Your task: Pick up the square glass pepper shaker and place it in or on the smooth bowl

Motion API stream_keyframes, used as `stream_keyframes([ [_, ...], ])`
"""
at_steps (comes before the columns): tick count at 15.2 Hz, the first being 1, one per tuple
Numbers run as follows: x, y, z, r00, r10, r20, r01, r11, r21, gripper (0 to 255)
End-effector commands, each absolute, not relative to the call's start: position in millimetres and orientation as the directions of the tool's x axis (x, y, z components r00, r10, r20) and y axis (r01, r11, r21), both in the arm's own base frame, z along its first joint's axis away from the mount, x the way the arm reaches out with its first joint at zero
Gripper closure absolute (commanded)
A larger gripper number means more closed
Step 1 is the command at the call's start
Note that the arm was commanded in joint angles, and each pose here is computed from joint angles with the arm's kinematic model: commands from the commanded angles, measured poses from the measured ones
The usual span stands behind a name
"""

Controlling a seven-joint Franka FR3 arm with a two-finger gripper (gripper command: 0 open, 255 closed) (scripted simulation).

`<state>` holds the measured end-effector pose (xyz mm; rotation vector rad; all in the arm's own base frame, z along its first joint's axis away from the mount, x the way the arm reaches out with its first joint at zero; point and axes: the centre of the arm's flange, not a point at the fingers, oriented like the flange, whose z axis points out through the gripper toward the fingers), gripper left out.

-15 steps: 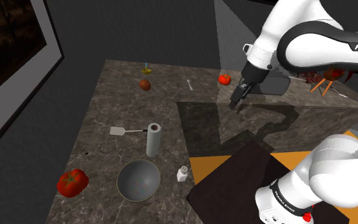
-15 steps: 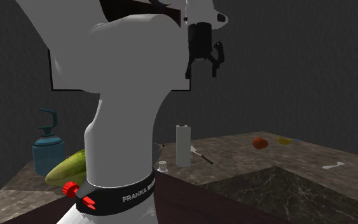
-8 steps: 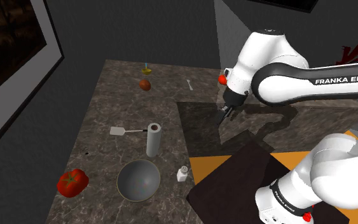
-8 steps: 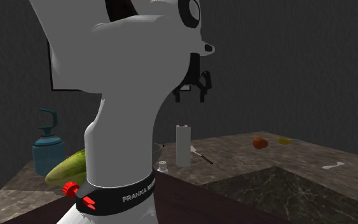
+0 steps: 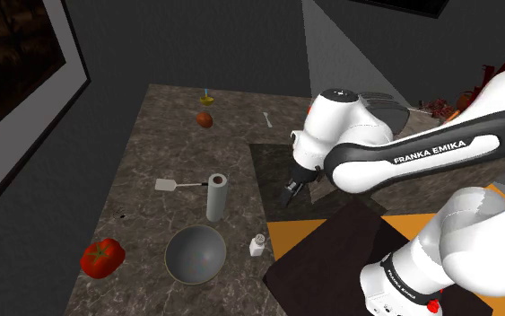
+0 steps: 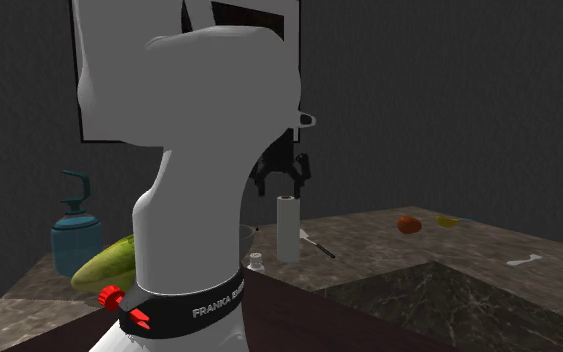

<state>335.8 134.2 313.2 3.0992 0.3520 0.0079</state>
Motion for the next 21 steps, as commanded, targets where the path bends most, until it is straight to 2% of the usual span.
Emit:
stream_keyframes([
  [1, 337, 147, 290, 0.973, 0.232, 0.001, 0.232, -0.973, 0.022, 0],
  [11, 336, 212, 175, 0.963, 0.269, -0.019, 0.269, -0.963, 0.023, 0],
  [21, 335, 212, 133, 0.963, 0.27, -0.02, 0.27, -0.963, 0.023, 0],
])
